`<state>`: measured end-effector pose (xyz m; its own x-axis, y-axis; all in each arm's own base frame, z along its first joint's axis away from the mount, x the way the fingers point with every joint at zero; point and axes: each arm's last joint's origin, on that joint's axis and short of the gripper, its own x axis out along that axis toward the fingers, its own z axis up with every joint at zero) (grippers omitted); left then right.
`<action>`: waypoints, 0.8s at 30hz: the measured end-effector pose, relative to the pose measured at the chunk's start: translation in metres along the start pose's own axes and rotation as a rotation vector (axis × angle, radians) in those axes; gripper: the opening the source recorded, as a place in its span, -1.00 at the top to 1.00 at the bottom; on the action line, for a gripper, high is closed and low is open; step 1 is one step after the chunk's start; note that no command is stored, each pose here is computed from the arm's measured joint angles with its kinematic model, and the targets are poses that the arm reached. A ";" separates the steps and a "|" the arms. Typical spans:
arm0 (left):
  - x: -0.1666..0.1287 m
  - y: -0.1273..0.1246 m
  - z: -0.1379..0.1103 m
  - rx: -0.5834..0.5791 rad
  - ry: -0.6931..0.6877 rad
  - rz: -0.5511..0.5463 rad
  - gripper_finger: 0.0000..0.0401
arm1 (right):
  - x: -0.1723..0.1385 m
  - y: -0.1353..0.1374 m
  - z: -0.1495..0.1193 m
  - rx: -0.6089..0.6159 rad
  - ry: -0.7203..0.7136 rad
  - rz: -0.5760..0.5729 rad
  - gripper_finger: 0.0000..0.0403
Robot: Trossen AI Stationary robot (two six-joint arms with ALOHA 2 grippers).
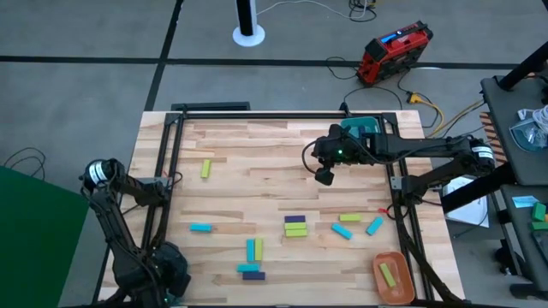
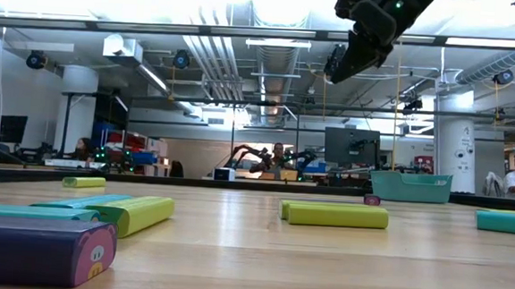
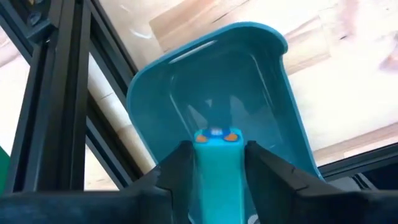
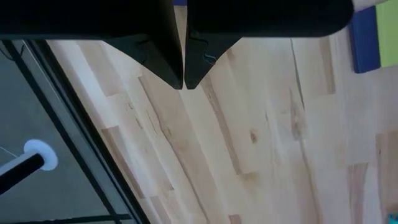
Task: Sort blocks
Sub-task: Put the light blue block into the bottom blue bin, then put the green block into the orange bin
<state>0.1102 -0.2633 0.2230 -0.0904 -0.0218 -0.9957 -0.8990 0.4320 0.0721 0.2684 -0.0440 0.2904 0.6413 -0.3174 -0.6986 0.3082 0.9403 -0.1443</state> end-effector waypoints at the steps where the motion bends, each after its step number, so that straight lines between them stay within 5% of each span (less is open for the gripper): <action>1: 0.000 0.000 0.000 0.000 -0.002 0.002 0.35 | 0.000 0.000 0.000 0.000 -0.001 0.000 0.95; 13: -0.007 0.002 0.003 -0.003 0.018 -0.014 0.15 | 0.000 0.000 0.000 0.000 0.001 0.000 0.95; 24: -0.062 0.008 0.047 -0.043 -0.049 -0.365 0.16 | -0.024 -0.005 0.032 0.027 -0.113 0.002 0.95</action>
<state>0.1287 -0.2164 0.2828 0.2592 -0.1233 -0.9579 -0.8857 0.3653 -0.2867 0.2738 -0.0447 0.3302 0.7166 -0.3284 -0.6153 0.3244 0.9379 -0.1228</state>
